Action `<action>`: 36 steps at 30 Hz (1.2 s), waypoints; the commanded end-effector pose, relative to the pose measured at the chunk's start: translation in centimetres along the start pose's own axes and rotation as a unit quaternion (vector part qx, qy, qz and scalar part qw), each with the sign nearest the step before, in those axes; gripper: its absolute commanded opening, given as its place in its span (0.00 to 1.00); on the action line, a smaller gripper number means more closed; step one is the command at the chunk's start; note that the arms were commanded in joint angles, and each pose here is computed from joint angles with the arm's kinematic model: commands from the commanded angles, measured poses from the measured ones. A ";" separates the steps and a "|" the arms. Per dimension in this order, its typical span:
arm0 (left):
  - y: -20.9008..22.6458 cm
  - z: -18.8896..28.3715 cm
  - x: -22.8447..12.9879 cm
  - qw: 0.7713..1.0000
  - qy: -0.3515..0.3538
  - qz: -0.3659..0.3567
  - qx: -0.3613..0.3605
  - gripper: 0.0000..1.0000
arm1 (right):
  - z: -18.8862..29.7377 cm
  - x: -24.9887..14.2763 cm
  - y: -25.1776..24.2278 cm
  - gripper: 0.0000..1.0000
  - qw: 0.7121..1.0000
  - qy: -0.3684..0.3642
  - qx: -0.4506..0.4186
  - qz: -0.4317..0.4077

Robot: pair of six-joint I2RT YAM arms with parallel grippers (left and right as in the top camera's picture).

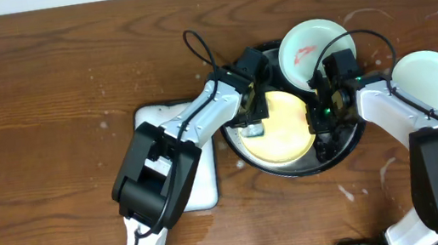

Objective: Clean dirty plates on tray and stack at the side
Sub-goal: 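Scrub the yellow plate with the sponge while right gripper holds its rim, then return the sponge to the foam tray with the left gripper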

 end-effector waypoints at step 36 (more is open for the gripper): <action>2.7 -1.8 -5.0 0.986 0.071 -0.051 0.143 0.07 | -0.6 -0.4 -0.6 0.01 1.000 0.009 -0.017 0.005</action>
Point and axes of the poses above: each gripper's point midway between its finger pads, its own z axis back along the fingers, its own y axis along the line the jaws close on, x = y × z, the point moved 7 cm from there along z, back along the fingers, and after that the axes turned 5 degrees about z, right-handed, at the moved point
